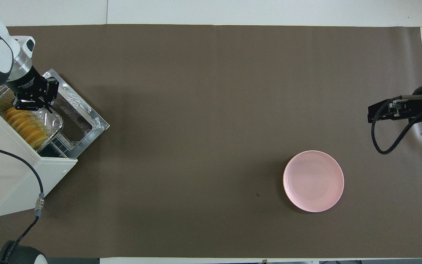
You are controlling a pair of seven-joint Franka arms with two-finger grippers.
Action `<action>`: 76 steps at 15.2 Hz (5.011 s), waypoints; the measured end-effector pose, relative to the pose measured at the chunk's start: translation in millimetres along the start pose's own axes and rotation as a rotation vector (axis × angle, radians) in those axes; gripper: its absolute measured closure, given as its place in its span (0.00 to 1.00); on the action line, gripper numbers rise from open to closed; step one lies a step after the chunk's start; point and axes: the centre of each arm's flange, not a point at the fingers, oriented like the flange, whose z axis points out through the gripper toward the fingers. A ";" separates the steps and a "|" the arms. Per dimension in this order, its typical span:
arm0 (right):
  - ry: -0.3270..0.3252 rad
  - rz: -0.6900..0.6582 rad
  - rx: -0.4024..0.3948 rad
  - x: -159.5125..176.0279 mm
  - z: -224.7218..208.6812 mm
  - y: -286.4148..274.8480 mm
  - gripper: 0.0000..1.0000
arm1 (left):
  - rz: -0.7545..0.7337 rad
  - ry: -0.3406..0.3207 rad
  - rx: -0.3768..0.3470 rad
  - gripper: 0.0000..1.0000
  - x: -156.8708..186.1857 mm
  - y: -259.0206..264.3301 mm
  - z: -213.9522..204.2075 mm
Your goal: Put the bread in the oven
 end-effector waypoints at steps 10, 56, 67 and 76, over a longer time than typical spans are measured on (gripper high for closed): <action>0.000 0.000 0.000 0.0 0.0 0.0 0.00 | -0.008 -0.001 0.065 0.98 0.6 -13.3 18.0; 0.000 0.000 0.000 0.0 0.1 0.0 0.00 | 0.758 0.137 -0.054 0.00 -118.3 -121.0 -134.4; 0.000 0.000 0.000 0.0 0.1 0.0 0.00 | 0.868 0.210 -0.100 0.00 -147.6 -166.0 -156.3; 0.000 0.000 0.000 0.0 0.1 0.0 0.00 | 0.925 0.275 -0.127 0.00 -139.4 -154.3 -157.2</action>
